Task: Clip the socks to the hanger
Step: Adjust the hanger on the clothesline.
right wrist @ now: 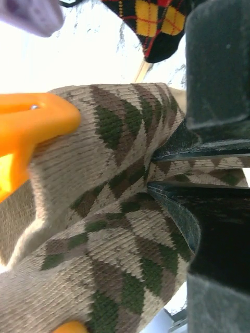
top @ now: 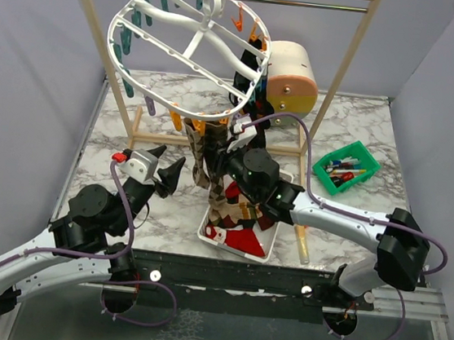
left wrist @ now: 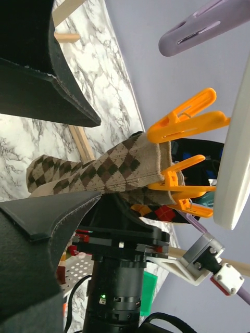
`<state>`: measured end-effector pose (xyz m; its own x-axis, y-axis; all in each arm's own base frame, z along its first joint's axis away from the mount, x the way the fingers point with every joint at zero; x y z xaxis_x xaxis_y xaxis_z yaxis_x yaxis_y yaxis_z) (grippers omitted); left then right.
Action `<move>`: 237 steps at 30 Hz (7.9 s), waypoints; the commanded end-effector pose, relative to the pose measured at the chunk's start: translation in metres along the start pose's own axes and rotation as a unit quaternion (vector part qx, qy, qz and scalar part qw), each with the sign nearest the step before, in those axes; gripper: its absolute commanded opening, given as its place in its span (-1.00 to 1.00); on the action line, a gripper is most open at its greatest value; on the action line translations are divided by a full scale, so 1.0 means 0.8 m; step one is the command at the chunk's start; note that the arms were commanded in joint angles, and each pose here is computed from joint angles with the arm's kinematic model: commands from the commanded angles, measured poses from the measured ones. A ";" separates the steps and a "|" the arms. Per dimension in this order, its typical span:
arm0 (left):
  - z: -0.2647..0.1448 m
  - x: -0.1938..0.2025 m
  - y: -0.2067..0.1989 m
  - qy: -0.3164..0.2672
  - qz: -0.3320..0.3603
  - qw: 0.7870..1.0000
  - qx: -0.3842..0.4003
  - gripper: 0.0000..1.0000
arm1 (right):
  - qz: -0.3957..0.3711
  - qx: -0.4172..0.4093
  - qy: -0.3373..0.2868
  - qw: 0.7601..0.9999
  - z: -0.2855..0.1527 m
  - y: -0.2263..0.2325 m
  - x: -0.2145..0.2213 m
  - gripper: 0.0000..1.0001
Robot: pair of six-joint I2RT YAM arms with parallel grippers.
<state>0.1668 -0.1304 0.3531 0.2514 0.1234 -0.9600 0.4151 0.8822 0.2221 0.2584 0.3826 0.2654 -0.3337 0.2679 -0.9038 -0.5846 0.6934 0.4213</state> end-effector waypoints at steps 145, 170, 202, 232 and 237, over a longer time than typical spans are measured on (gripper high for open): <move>-0.019 0.005 0.095 0.036 0.009 0.980 -0.198 0.75 | 0.433 -0.184 -0.041 0.881 -0.038 0.058 -0.184 0.47; -0.018 0.054 0.035 0.094 -0.079 0.989 -0.087 0.98 | 0.493 -0.131 -0.078 0.857 0.033 0.003 -0.188 -0.13; 0.013 0.095 -0.058 0.118 -0.149 0.980 0.064 0.95 | 0.414 -0.137 -0.065 0.898 -0.065 -0.042 -0.220 0.36; 0.004 0.079 -0.035 0.092 -0.075 0.991 0.057 0.93 | 0.516 -0.153 -0.008 0.843 0.026 0.042 -0.177 0.22; -0.004 0.078 -0.024 0.093 -0.076 0.992 0.038 0.93 | 0.513 -0.151 -0.012 0.845 0.046 0.037 -0.178 0.00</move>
<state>0.1734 -0.1524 0.2832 0.0170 0.0737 -0.9971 0.5483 0.8333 0.0710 0.3026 0.3864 0.3909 -0.7902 0.6107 -0.0519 -0.1289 -0.0828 0.9882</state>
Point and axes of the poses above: each gripper's point midway between its finger pads, its own z axis out along the fingers, its own y axis along the line the jaws close on, x = y × z, the point moved 3 cm from there along -z, back along the fingers, and after that the axes turned 11 degrees about z, right-handed, at the moved point
